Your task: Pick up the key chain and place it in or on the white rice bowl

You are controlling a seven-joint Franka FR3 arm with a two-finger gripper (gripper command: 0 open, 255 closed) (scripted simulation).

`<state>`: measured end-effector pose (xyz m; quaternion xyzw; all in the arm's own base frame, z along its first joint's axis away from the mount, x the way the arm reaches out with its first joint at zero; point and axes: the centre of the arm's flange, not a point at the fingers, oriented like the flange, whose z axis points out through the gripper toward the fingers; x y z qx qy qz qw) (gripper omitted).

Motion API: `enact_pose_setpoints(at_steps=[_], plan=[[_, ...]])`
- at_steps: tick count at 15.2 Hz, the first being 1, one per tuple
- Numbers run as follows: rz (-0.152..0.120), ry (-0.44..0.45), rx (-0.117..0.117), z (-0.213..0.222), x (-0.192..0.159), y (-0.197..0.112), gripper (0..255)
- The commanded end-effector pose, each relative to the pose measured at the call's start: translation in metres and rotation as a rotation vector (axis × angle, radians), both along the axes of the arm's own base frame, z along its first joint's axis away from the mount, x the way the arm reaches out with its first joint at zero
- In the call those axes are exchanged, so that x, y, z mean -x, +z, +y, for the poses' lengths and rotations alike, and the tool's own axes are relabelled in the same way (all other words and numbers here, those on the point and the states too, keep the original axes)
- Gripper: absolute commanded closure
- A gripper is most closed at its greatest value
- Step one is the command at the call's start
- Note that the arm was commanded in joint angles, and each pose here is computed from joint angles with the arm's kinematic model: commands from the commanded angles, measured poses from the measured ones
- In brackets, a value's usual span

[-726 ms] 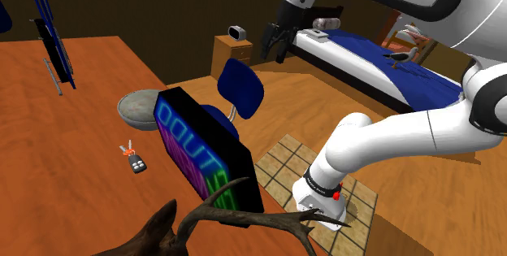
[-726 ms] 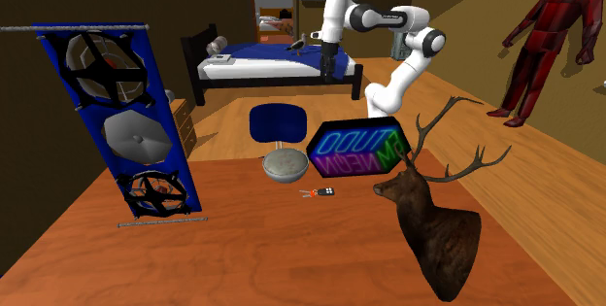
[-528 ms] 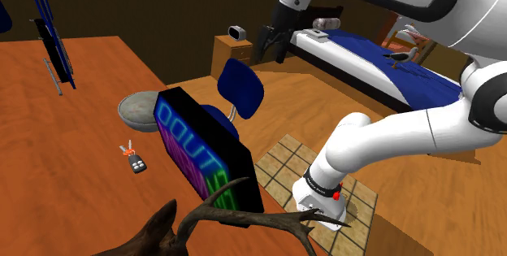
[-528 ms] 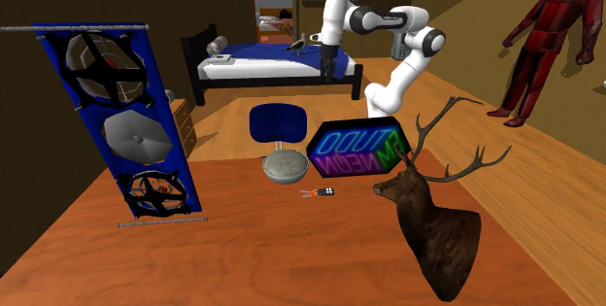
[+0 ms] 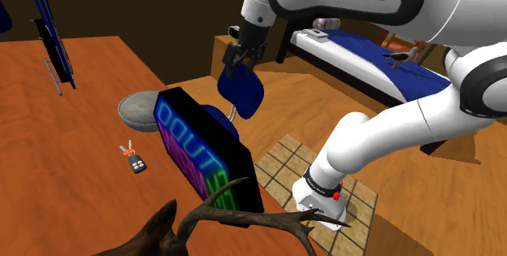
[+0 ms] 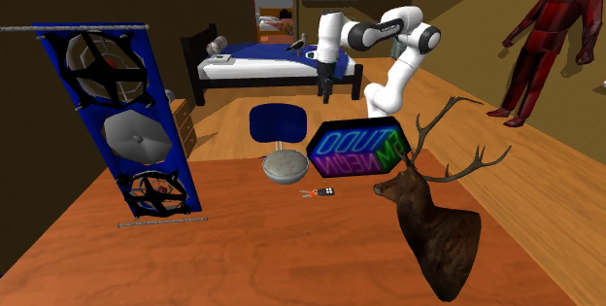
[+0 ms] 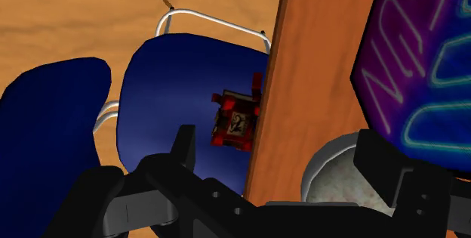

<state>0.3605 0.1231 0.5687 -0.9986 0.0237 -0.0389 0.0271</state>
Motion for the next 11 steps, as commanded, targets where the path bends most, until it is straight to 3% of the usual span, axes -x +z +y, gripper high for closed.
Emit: enact_pose_setpoints(at_steps=[1,11], plan=[[0.009,0.000,-0.001,0.020,-0.009,-0.013,0],[0.054,0.005,-0.002,0.128,-0.054,-0.080,0]])
